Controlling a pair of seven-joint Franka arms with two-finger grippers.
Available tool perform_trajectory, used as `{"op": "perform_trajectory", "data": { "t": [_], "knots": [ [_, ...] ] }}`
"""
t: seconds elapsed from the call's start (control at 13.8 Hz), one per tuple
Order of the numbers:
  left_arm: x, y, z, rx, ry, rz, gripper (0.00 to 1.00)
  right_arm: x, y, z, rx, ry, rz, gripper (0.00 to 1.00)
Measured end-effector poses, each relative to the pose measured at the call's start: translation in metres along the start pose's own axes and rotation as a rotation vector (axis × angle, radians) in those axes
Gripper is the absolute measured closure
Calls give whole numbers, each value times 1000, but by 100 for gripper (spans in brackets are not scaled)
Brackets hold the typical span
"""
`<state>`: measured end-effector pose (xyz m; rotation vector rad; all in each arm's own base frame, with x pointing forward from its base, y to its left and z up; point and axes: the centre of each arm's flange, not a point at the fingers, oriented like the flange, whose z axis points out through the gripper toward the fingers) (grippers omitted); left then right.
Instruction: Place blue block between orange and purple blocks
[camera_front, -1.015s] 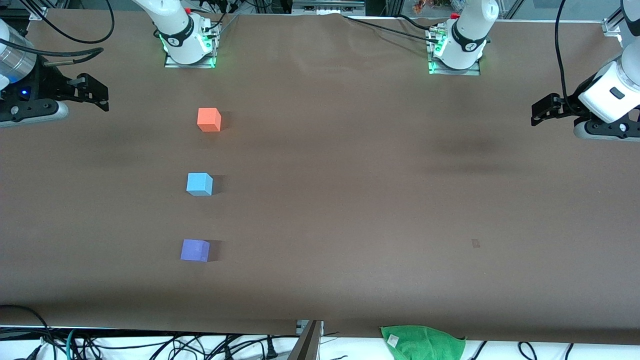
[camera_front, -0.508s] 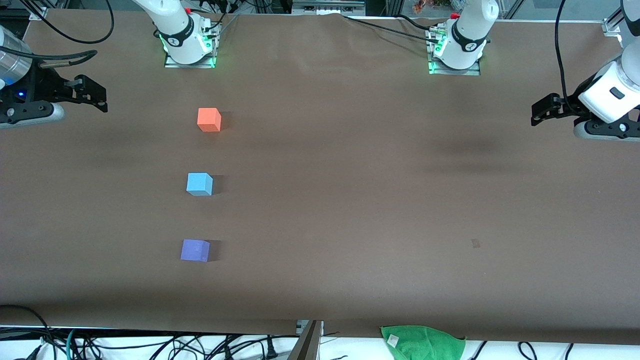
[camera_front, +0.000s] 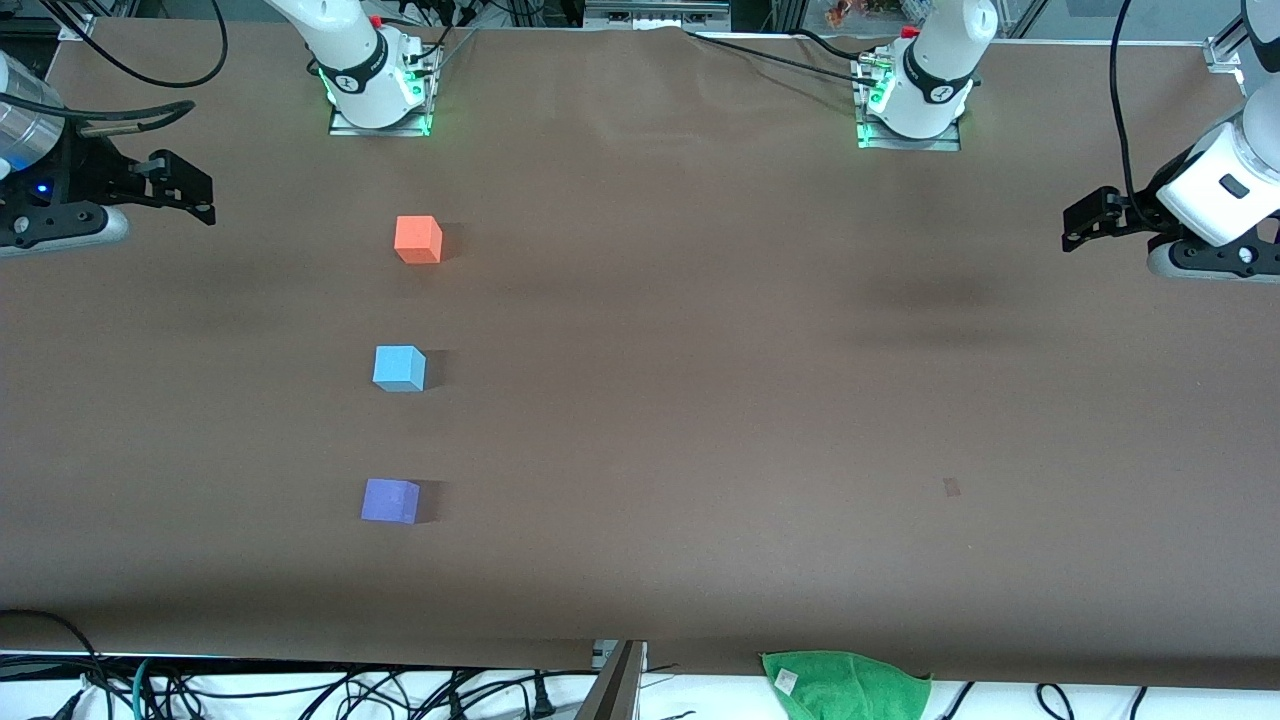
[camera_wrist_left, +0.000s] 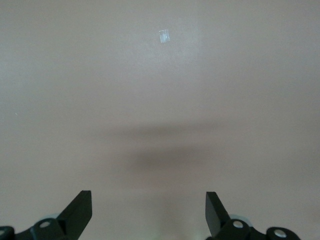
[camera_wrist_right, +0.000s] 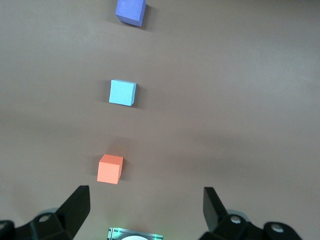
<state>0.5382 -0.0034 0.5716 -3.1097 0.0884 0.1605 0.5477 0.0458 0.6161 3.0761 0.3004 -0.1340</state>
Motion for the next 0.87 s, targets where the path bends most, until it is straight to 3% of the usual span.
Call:
{"op": "perform_trajectory", "data": {
  "t": [0.87],
  "knots": [
    [0, 0, 0, 0, 0, 0, 0, 0, 5, 0, 1, 0, 9, 0]
  ]
}}
